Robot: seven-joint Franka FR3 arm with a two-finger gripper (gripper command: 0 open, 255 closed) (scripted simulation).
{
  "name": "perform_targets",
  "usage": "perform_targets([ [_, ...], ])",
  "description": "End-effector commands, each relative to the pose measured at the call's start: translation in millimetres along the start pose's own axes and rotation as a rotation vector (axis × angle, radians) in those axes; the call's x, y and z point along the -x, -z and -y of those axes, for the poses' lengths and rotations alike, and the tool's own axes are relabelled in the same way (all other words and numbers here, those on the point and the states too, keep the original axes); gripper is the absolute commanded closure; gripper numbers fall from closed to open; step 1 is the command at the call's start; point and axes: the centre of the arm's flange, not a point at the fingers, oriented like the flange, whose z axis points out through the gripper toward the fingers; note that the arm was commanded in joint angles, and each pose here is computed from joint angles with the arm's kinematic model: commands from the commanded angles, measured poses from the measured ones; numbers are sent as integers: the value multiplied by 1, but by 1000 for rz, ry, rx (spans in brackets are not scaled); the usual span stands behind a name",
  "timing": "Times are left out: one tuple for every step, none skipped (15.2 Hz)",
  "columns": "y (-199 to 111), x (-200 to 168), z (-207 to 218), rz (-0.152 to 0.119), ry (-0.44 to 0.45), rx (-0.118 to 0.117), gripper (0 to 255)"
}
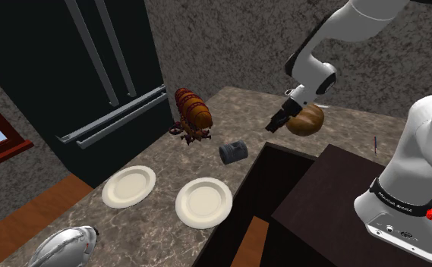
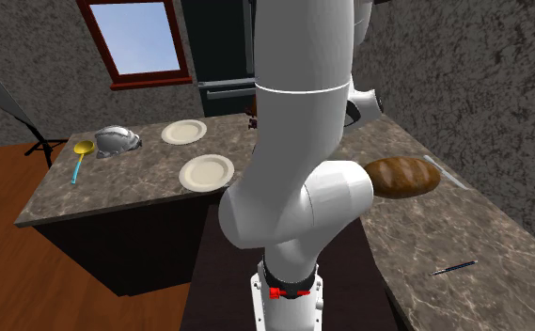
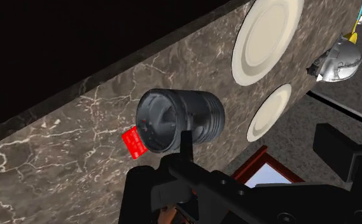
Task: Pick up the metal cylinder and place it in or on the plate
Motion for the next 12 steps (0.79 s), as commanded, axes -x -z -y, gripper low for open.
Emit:
perform_targets([
  [-21, -1, -24, -46, -6, -42, 0],
  [-32, -3, -34, -62, -10, -62, 0],
  [-43, -4, -44, -79, -13, -82, 0],
  [-54, -6, -54, -95, -17, -103, 0],
  [-65, -8, -63, -112, -21, -123, 0],
  [-77, -10, -72, -128, -24, -143, 0],
  [-88, -12, -81, -145, -28, -163, 0],
  [-100, -14, -90, -161, -31, -183, 0],
  [-109, -16, -97, -174, -34, -199, 0],
  [-114, -17, -96, -174, -34, -199, 0],
  [-120, -18, -95, -174, -34, -199, 0],
  [-125, -19, -94, -174, -34, -199, 0],
])
